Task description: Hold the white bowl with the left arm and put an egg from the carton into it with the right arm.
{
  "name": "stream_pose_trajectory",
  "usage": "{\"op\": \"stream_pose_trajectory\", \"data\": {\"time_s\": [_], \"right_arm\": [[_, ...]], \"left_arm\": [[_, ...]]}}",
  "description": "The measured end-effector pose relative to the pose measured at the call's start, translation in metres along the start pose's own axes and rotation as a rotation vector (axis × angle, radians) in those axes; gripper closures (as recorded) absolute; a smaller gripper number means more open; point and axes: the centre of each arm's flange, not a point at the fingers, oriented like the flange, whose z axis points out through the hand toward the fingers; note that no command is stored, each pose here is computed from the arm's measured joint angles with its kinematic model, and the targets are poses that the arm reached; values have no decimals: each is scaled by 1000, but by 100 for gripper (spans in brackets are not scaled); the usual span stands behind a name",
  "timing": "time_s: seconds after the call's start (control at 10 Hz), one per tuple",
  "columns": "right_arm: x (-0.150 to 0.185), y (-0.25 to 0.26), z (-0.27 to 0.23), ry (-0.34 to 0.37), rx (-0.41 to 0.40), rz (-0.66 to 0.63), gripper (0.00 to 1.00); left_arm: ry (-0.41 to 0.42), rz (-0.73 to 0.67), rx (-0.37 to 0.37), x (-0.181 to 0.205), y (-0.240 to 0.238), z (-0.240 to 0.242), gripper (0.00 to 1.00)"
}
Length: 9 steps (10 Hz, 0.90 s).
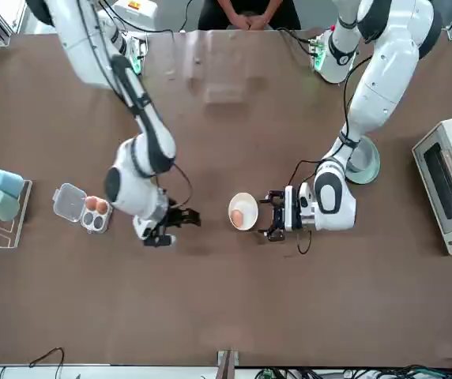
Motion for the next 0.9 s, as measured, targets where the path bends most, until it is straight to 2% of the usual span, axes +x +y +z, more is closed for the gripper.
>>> {"op": "stream_pose_trajectory", "data": {"time_s": [0.2, 0.4, 0.6, 0.7, 0.9], "right_arm": [[7, 73, -47, -53, -118, -119, 0], [1, 101, -111, -140, -216, -163, 0], [-16, 99, -179, -197, -269, -168, 0], [-25, 101, -210, -202, -283, -145, 0], [-40, 102, -257, -194, -311, -67, 0]], "left_arm": [[16, -23, -7, 14, -6, -27, 0], [-30, -67, -28, 30, -12, -60, 0], [-151, -144, -31, 44, -20, -107, 0], [-219, -180, -14, 55, -24, -135, 0], [-293, -231, 11, 85, -25, -162, 0]]}}
